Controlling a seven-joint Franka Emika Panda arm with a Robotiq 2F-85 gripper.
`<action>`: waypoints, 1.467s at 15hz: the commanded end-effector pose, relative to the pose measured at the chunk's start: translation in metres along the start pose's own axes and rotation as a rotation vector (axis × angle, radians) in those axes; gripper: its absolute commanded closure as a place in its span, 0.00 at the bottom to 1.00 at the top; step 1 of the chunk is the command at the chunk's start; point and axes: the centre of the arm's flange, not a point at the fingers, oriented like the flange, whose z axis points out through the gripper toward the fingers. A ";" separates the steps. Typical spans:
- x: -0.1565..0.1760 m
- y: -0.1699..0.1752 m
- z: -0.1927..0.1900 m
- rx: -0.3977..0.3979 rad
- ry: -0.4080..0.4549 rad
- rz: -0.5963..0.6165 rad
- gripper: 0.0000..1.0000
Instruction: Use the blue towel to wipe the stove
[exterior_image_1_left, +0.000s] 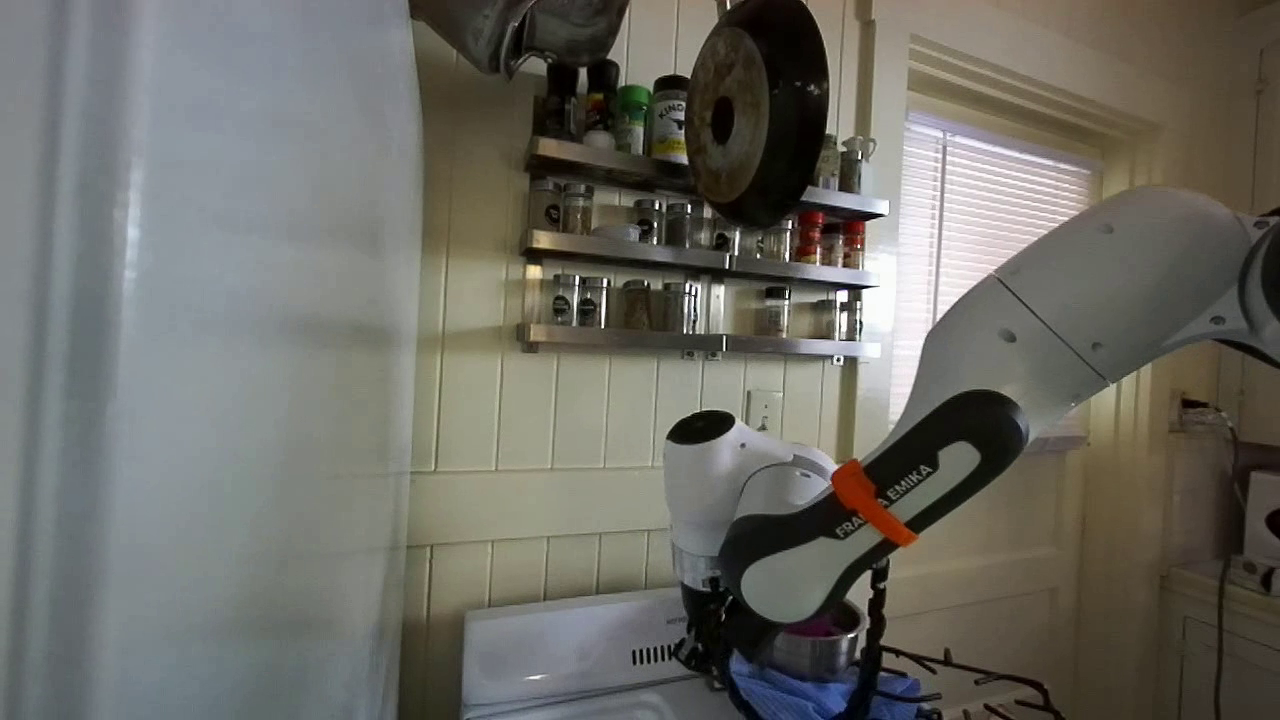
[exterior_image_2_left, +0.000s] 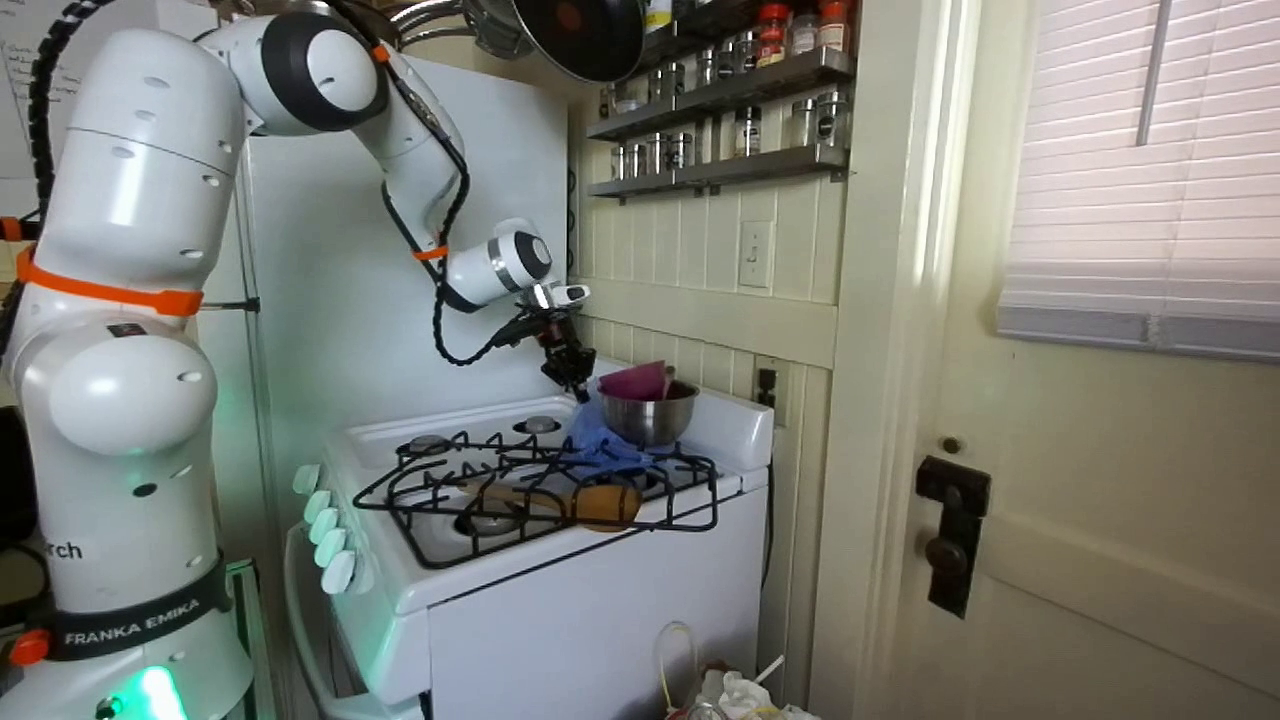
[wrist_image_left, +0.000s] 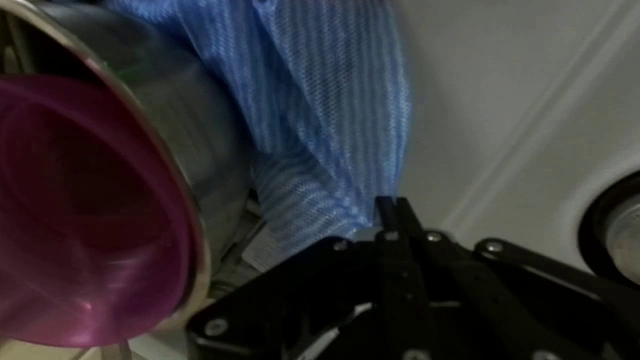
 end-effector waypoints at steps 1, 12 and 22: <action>-0.015 0.002 -0.021 0.145 0.081 -0.110 1.00; -0.033 0.008 -0.095 0.335 0.341 -0.551 1.00; -0.035 0.015 -0.131 0.354 0.541 -0.979 1.00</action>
